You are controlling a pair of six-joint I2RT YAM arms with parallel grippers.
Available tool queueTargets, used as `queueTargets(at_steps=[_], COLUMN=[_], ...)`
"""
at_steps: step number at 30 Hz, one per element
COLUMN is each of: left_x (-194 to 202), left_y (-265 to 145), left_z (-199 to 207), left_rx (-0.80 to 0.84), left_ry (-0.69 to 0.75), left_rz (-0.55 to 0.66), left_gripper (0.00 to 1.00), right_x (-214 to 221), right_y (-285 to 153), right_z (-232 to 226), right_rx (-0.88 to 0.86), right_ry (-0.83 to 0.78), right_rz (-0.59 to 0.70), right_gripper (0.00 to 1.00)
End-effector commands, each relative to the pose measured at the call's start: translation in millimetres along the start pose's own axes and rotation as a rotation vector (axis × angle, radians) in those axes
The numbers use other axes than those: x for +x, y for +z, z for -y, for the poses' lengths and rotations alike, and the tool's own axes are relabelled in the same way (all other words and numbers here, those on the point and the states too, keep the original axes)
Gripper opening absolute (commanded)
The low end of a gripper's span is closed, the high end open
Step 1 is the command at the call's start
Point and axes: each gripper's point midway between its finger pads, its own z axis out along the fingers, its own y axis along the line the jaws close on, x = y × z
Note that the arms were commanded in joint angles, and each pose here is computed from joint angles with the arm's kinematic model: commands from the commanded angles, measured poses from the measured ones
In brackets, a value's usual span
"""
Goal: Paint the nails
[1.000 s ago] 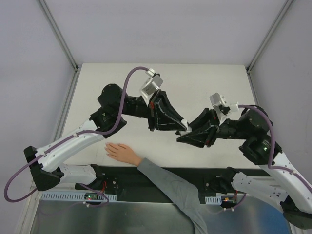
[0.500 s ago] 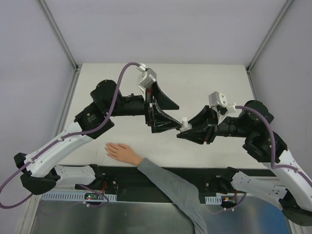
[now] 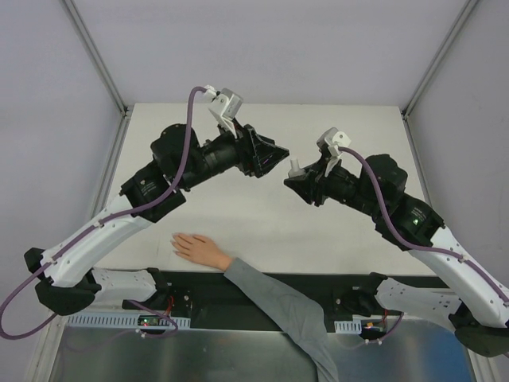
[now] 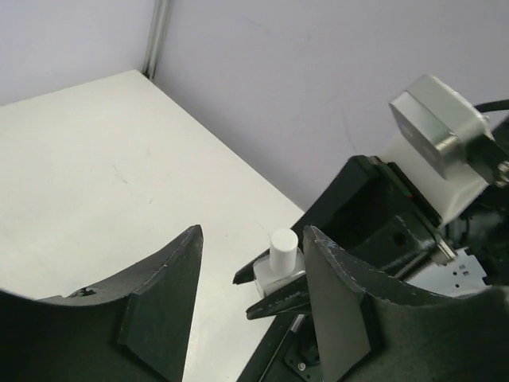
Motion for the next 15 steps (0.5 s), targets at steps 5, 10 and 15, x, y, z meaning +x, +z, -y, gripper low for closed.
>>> queueTargets(at_steps=[5, 10, 15], left_x=[0, 13, 28], left_y=[31, 39, 43], left_z=[8, 19, 29], left_rx=[0.001, 0.030, 0.056], left_ry=[-0.034, -0.044, -0.062], left_rz=[-0.018, -0.054, -0.093], left_gripper=[0.52, 0.55, 0.45], right_x=[-24, -28, -29], right_y=[-7, -13, -19], right_z=[13, 15, 16], right_rx=[0.100, 0.117, 0.137], right_ry=[-0.011, -0.007, 0.005], right_rz=[0.071, 0.087, 0.097], right_gripper=[0.00, 0.00, 0.00])
